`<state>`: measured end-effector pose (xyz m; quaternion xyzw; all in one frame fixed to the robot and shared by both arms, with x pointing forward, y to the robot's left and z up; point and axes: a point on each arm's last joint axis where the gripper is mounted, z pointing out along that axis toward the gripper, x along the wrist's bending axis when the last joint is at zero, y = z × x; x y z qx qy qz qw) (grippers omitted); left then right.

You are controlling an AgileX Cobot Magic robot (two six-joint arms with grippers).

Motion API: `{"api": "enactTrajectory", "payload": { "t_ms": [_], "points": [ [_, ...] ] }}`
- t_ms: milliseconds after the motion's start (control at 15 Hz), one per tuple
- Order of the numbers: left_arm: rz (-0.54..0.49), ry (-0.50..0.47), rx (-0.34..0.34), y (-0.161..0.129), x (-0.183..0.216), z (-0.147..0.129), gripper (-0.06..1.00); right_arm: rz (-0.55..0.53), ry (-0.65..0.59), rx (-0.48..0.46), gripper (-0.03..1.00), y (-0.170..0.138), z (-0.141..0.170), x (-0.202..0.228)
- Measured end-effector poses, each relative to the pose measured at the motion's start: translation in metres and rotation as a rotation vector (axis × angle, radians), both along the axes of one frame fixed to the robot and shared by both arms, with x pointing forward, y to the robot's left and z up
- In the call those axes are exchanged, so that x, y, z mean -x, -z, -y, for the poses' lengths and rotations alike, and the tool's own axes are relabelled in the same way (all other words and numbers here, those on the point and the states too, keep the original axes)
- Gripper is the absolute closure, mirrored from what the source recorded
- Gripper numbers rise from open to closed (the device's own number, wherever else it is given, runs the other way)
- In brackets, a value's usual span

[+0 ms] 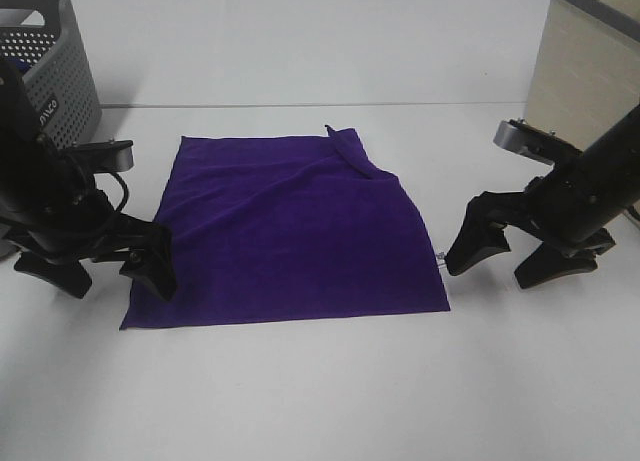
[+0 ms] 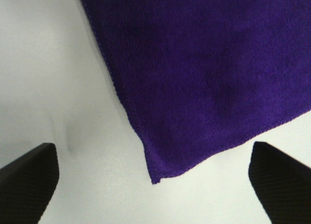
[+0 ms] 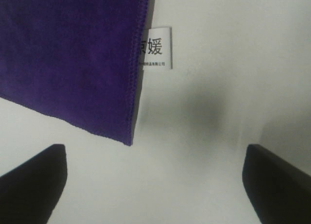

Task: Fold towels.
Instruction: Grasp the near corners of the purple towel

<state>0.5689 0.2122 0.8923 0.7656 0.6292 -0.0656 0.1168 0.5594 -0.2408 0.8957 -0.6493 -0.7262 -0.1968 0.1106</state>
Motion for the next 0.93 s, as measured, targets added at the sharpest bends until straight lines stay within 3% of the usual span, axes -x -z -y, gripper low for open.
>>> {"api": "enactTrajectory", "payload": {
  "t_ms": [333,600,800,933],
  "points": [
    [0.005,-0.021,0.01,0.002,-0.001,0.001,-0.04,-0.042,0.04,0.106,0.02,0.013,-0.024,-0.017],
    [-0.043,-0.021,0.021,0.011,-0.002,-0.002,-0.04,-0.064,0.117,0.108,0.03,0.014,-0.024,-0.019],
    [-0.074,-0.005,0.039,0.017,-0.004,-0.004,-0.04,-0.064,0.124,0.107,0.03,0.014,-0.024,-0.02],
    [-0.093,-0.048,0.07,0.02,-0.005,-0.012,-0.04,-0.055,0.094,0.109,0.03,0.014,-0.024,-0.019]
  ]
}}
